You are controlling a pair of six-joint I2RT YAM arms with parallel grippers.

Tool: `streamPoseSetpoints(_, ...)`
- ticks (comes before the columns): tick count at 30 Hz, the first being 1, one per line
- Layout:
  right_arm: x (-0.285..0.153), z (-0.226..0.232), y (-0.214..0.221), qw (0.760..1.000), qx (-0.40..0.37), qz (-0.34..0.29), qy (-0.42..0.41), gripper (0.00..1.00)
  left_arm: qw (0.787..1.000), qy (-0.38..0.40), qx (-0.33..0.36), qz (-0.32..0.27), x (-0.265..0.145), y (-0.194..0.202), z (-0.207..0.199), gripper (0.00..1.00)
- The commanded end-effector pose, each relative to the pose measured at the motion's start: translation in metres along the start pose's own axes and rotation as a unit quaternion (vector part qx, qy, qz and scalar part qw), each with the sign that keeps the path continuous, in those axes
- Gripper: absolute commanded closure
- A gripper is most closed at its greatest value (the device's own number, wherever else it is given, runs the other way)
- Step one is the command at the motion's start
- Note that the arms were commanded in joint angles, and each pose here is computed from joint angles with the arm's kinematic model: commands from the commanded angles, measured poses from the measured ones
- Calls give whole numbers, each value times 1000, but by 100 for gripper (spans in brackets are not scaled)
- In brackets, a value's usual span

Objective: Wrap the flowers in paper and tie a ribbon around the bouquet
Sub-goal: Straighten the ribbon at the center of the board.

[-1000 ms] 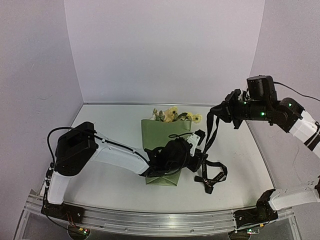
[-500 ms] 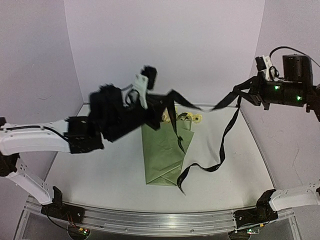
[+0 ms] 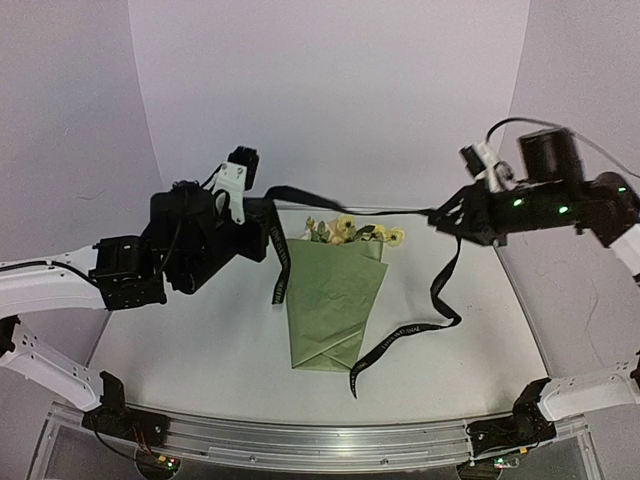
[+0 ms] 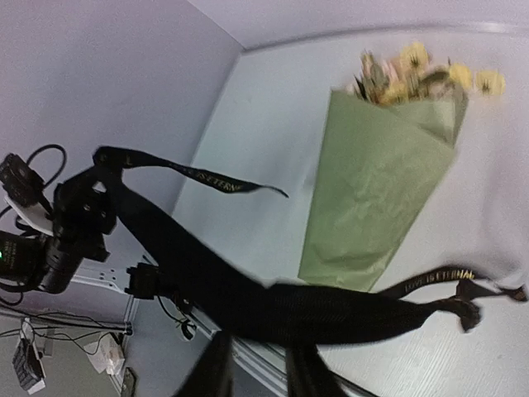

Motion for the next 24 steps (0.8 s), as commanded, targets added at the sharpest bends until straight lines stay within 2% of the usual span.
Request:
streamPoseSetpoints(1,86,-31,48,990,58,123,41,53,972,-199,-120,34,-3,43,91,100)
streamPoseSetpoints(2,95,-41,60,986,68,137,68,47,969,-210,-126,46,-4,55,100,100)
streamPoseSetpoints(4,105,-57,83,977,73,167,111,43,963,-227,-127,70,-6,70,109,100)
streamPoseSetpoints(11,132,-87,143,944,71,223,231,41,940,-300,-120,107,0,89,129,100)
streamPoseSetpoints(14,145,-99,150,928,59,224,292,39,932,-320,-138,103,1,89,139,100)
streamPoseSetpoints(17,151,-112,146,917,40,197,343,32,932,-319,-145,96,3,88,142,100)
streamPoseSetpoints(24,184,-159,132,906,135,178,360,29,930,-325,-144,91,3,84,144,100)
Point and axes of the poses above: each gripper's point midway between its finger pads, its own x axis out along the fingers, its own z axis along the line the jaws close on, y = z × x, the point moved 10 cm from there along -x, back along the fingers, and after that the axes turned 13 degrees about -x, right-handed, at the moved point
